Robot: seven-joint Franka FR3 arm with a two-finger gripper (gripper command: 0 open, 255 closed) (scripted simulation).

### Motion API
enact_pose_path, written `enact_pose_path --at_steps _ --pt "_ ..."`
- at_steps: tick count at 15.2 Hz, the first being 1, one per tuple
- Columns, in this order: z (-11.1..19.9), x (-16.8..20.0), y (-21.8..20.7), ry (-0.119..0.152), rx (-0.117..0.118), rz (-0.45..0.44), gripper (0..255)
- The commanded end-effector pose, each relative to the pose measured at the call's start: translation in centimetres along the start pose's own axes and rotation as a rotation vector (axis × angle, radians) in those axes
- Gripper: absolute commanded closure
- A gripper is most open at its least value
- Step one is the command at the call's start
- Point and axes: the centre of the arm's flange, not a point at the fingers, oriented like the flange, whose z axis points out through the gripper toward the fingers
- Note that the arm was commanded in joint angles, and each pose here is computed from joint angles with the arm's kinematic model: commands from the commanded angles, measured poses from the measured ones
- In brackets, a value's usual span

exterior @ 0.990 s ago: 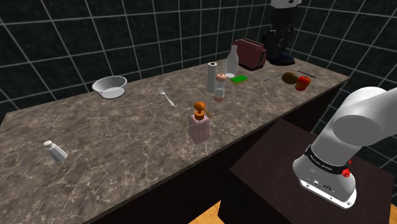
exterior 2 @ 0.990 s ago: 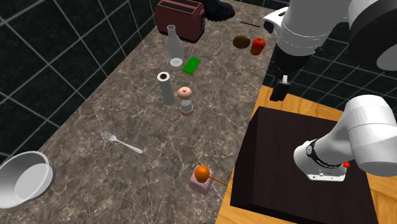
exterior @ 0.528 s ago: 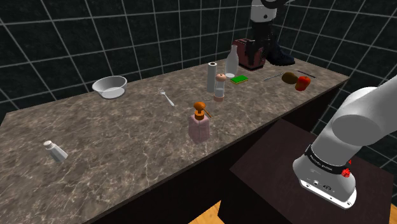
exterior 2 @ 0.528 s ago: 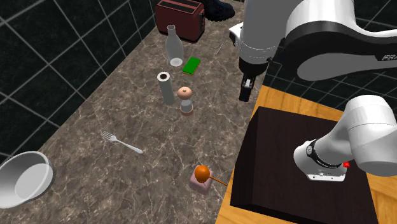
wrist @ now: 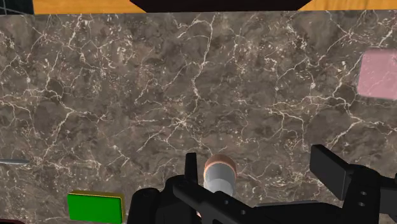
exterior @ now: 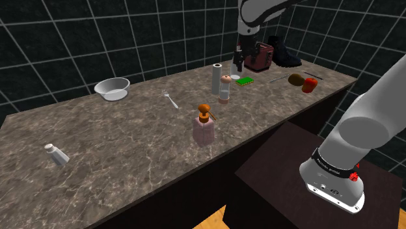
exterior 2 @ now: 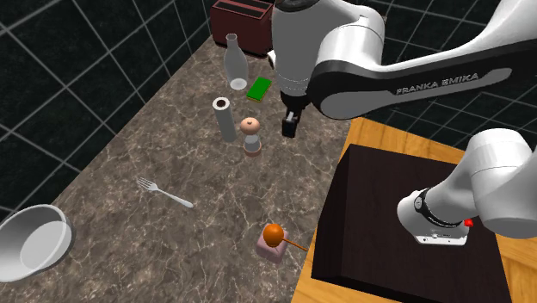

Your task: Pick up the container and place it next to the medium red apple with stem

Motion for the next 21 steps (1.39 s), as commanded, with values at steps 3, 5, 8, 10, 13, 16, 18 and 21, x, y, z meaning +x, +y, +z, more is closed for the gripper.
enact_pose_path --at_steps 3,5,8,10,13,16,18,21 --pt "2.4 4.5 0.1 0.011 -0.008 0.016 0" --pt "3.7 6.8 0.2 0.016 -0.012 0.024 0" --pt "5.5 10.2 0.3 0.023 -0.018 0.036 0" --pt "6.7 12.5 0.5 0.028 -0.022 0.044 0" --pt "8.5 15.9 0.7 0.035 -0.028 0.056 0" --pt "9.8 18.5 0.9 0.041 -0.033 0.065 0" --pt "10.9 18.5 1.0 0.041 -0.033 0.065 0" --pt "12.4 18.6 1.0 0.041 -0.033 0.065 0"
